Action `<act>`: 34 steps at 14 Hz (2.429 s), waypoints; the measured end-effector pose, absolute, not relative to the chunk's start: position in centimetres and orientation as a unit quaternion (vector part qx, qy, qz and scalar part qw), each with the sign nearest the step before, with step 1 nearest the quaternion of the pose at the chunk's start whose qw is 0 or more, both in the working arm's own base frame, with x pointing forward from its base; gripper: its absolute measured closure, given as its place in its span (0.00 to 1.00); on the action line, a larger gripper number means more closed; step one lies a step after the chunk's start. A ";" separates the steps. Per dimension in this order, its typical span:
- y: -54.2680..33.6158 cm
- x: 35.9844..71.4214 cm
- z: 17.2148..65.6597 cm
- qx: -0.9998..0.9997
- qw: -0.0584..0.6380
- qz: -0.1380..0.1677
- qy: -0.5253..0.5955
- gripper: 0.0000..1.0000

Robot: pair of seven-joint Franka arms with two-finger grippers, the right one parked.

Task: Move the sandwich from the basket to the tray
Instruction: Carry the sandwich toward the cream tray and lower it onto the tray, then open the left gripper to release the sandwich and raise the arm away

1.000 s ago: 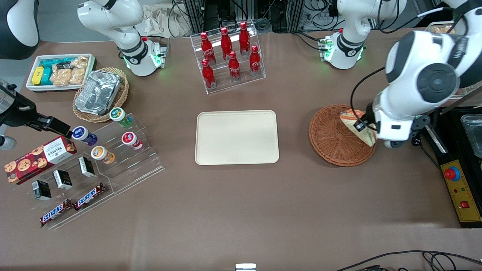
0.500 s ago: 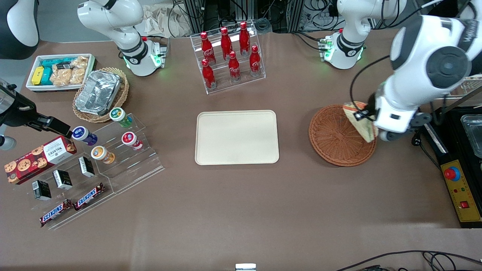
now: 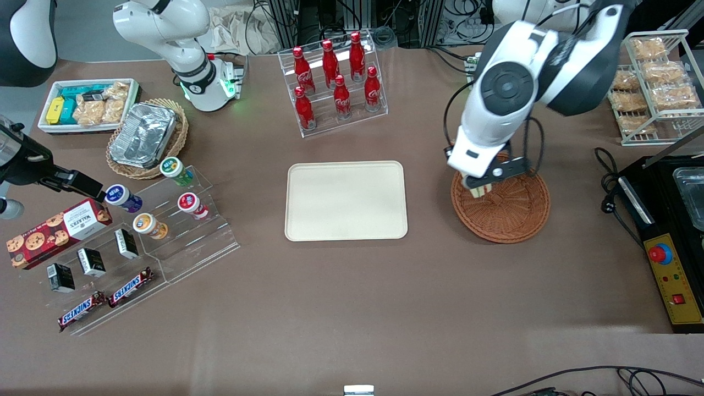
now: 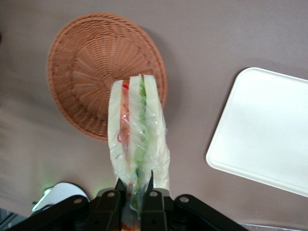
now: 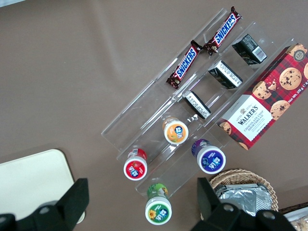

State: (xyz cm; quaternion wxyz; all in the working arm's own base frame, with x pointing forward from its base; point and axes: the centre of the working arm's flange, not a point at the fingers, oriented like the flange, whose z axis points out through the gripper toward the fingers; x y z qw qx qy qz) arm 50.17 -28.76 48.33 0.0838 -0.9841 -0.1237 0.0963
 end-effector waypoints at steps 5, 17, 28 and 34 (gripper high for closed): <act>-35.0 49.1 45.2 -0.993 0.061 0.075 -0.064 0.85; -44.4 45.7 27.9 -0.995 0.060 0.049 0.067 0.85; -44.1 46.0 26.2 -0.994 0.065 0.049 0.068 0.41; -37.3 50.2 35.8 -0.995 0.091 0.026 -0.036 0.00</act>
